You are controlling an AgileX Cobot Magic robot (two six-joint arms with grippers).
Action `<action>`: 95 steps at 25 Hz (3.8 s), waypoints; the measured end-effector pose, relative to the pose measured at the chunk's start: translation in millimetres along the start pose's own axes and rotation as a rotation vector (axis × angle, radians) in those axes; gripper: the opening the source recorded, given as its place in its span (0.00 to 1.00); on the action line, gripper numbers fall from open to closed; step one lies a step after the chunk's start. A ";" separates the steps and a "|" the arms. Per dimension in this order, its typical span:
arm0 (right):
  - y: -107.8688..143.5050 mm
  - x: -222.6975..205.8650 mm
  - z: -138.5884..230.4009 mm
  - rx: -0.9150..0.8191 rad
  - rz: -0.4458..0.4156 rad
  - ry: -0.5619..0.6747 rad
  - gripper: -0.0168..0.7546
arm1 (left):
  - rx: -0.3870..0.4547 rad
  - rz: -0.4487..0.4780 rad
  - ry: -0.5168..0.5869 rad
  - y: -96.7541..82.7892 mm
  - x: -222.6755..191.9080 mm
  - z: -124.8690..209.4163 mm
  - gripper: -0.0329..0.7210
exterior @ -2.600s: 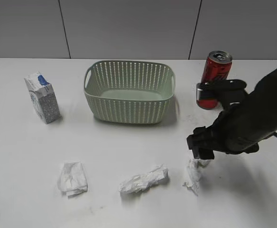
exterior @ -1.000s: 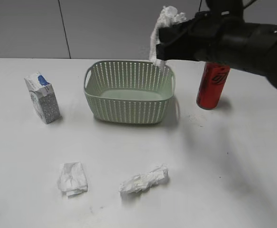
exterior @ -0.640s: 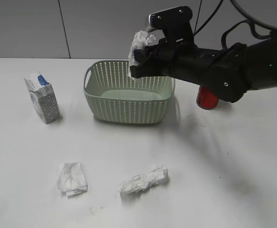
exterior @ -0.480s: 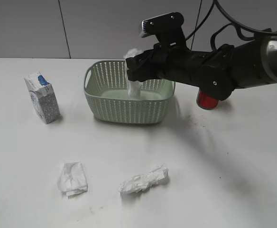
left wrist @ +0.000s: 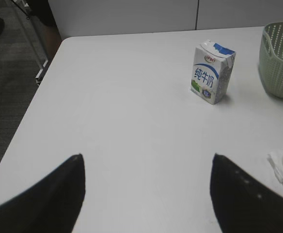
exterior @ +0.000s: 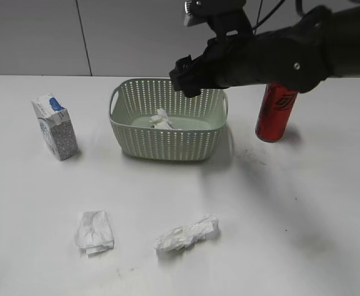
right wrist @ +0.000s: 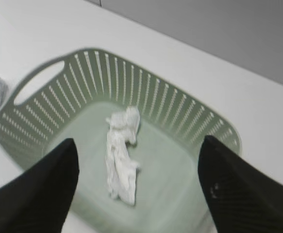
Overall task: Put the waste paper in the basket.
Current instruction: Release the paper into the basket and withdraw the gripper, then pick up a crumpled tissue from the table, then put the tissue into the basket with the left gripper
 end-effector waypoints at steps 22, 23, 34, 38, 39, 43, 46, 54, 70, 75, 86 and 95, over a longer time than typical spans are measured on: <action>-132.8 141.0 72.1 -0.320 0.081 0.701 0.76 | 0.017 -0.012 0.356 -2.5 -61.5 -44.6 0.83; -135.1 148.5 74.2 -0.333 0.094 0.696 0.76 | 0.020 0.002 0.383 -4.7 -69.3 -47.9 0.83; -82.7 224.1 127.1 -0.343 0.138 0.605 0.76 | -0.101 0.145 0.698 -46.3 -152.9 -57.3 0.83; -58.6 249.6 153.7 -0.330 0.163 0.543 0.76 | -0.159 0.196 0.807 -76.5 -181.5 -43.7 0.83; -53.2 256.4 158.3 -0.325 0.172 0.518 0.76 | -0.165 0.202 0.826 -83.6 -187.3 -39.0 0.83; -33.7 278.6 177.9 -0.303 0.207 0.422 0.76 | -0.176 0.204 0.907 -106.2 -210.7 -13.9 0.81; -21.7 294.5 187.7 -0.279 0.242 0.321 0.76 | -0.173 0.189 0.964 -118.2 -227.8 6.9 0.81; -5.2 327.2 191.4 -0.213 0.337 0.054 0.76 | -0.120 0.169 1.072 -139.1 -265.2 42.0 0.80; 5.0 346.6 194.4 -0.170 0.392 -0.113 0.76 | -0.044 0.127 1.140 -143.1 -295.1 83.8 0.71; 5.0 346.6 194.4 -0.170 0.392 -0.113 0.76 | -0.055 0.123 1.142 -142.5 -297.1 85.6 0.36; 5.0 346.6 194.4 -0.170 0.392 -0.113 0.76 | -0.137 0.164 1.072 -151.6 -295.5 41.7 0.03; 5.0 346.6 194.4 -0.170 0.392 -0.113 0.76 | -0.041 0.360 0.359 -193.3 -312.2 -94.8 0.03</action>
Point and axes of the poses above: a point on each arm's last joint axis where the gripper is mounted, x pointing back along that axis away from the gripper, y along the wrist's bending axis when the last joint is at zero, z = x × y, the point moved 4 cm from there along -x, pointing out along that axis toward the gripper, and after that the axes turned 8 degrees about x, right-handed, at the moved point
